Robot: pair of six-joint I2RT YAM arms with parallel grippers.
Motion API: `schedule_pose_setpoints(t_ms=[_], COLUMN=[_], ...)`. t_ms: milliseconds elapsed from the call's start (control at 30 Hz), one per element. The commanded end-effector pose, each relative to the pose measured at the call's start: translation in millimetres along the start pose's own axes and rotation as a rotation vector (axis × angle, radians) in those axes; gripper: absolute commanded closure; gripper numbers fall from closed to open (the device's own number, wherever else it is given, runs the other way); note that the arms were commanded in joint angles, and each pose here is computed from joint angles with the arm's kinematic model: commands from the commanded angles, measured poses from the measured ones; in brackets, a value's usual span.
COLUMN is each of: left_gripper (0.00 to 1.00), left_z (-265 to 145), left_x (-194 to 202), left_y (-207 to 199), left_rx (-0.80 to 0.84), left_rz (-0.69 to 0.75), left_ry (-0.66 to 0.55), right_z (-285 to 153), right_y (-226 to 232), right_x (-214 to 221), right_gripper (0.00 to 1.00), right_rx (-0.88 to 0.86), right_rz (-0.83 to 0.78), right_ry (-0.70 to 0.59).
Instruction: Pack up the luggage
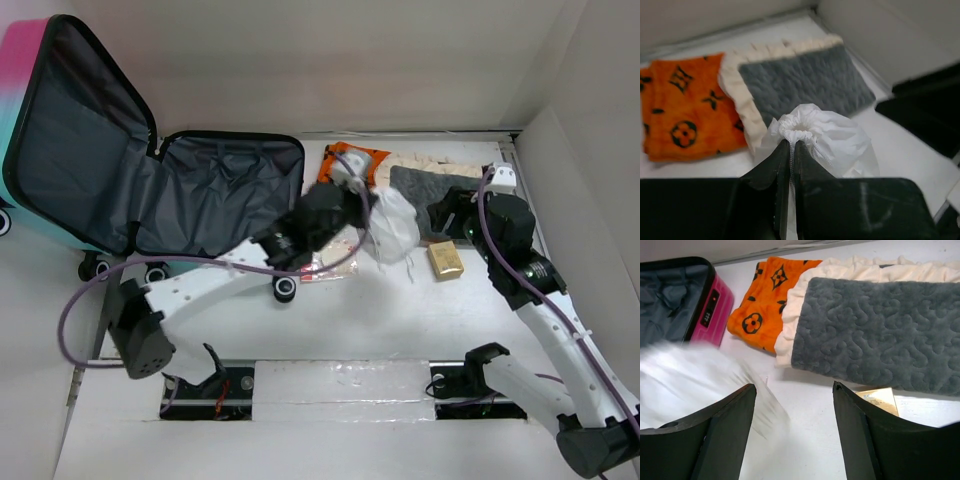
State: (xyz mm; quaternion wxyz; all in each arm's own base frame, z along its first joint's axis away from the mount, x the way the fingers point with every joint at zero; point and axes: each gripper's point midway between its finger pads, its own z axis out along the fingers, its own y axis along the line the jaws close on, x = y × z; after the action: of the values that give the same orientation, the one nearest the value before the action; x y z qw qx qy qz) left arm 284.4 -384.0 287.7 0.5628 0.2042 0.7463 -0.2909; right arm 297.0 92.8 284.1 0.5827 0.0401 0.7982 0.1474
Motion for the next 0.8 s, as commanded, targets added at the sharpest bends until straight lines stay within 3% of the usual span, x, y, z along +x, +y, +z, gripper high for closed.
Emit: schedule_pose_setpoints(t_ms=[0, 67, 100, 233, 367, 400, 433, 467, 533, 567, 667, 767], left_gripper=[1.0, 1.0, 1.0, 1.0, 1.0, 1.0, 0.91, 0.49, 0.07, 0.0, 0.0, 0.0], left_z=[-29, -41, -53, -85, -105, -104, -110, -119, -121, -124, -128, -122], left_x=[-105, -129, -145, -163, -123, -95, -81, -64, -29, -31, -21, -22], left_y=[35, 65, 99, 177, 226, 237, 244, 254, 258, 252, 236, 211], left_rx=[-0.055, -0.138, -0.242, -0.477, -0.671, -0.734, -0.783, -0.846, -0.864, -0.821, -0.736, -0.648], left_rz=[-0.114, -0.132, -0.159, -0.233, -0.306, -0.321, -0.346, -0.36, -0.379, -0.389, -0.402, -0.39], left_ry=[-0.268, -0.333, -0.379, -0.479, -0.471, -0.428, -0.411, -0.378, -0.332, -0.346, -0.327, -0.315], right_z=[-15, -15, -15, -12, -13, -11, -10, -8, -3, 0, 13, 34], right_y=[20, 25, 25, 34, 40, 38, 40, 38, 33, 35, 37, 51], right_x=[-40, -43, -43, -40, -38, -30, -25, -23, -6, 2, 41, 98], right_gripper=[0.31, 0.31, 0.31, 0.31, 0.31, 0.31, 0.31, 0.3, 0.29, 0.29, 0.29, 0.37], right_rx=[-0.066, -0.078, -0.078, -0.101, -0.121, -0.116, -0.123, -0.114, -0.1, -0.113, -0.136, -0.191], right_rz=[0.008, 0.006, 0.006, -0.011, -0.016, -0.018, -0.022, -0.022, -0.029, -0.034, -0.024, -0.023], right_ry=[-0.1, -0.101, -0.101, -0.084, -0.078, -0.063, -0.051, -0.052, -0.015, 0.003, 0.095, 0.227])
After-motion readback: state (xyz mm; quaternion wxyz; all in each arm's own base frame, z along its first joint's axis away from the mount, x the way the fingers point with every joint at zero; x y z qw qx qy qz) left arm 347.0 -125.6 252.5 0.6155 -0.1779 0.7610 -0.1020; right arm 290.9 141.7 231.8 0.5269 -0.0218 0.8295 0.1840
